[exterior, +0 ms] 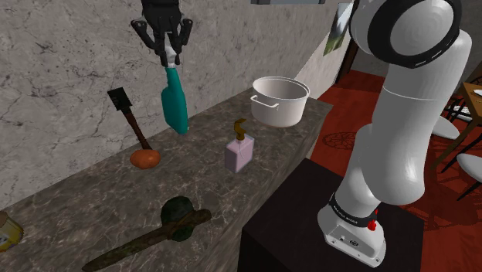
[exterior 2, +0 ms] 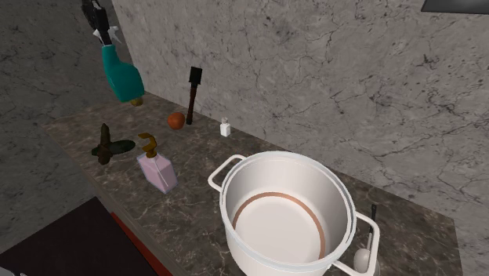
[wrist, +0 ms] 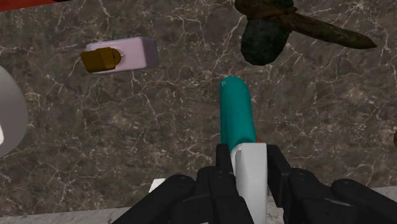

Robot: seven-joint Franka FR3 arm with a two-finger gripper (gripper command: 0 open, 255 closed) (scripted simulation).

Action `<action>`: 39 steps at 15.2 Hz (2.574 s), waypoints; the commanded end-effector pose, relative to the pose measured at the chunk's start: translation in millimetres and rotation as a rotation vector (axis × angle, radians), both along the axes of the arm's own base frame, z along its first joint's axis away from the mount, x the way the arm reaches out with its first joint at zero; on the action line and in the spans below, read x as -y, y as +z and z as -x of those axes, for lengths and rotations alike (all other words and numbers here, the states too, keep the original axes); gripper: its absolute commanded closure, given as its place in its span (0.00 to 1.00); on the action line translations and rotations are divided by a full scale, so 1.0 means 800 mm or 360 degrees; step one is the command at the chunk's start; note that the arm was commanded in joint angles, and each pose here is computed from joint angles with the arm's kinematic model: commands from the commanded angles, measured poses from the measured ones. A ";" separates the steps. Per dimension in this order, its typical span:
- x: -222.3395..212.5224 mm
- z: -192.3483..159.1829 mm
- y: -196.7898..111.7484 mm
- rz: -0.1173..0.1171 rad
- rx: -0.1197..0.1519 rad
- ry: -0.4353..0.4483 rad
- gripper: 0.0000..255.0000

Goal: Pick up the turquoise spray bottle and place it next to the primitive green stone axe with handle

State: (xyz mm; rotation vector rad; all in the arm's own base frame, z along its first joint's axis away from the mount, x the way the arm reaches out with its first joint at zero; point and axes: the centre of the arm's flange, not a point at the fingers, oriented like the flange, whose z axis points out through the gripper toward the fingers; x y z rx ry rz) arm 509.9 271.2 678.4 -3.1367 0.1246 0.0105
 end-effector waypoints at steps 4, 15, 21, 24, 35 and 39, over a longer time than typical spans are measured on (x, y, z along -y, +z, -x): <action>0.000 0.001 -0.034 -0.0001 0.0001 0.0000 1.00; 0.000 0.001 -0.106 -0.0001 0.0001 0.0000 1.00; 0.000 0.001 -0.146 -0.0001 0.0001 0.0000 1.00; 0.000 0.001 -0.166 -0.0001 0.0001 0.0000 1.00; 0.000 0.001 -0.238 -0.0001 0.0001 0.0000 1.00; 0.000 0.001 -0.265 -0.0001 0.0001 0.0000 1.00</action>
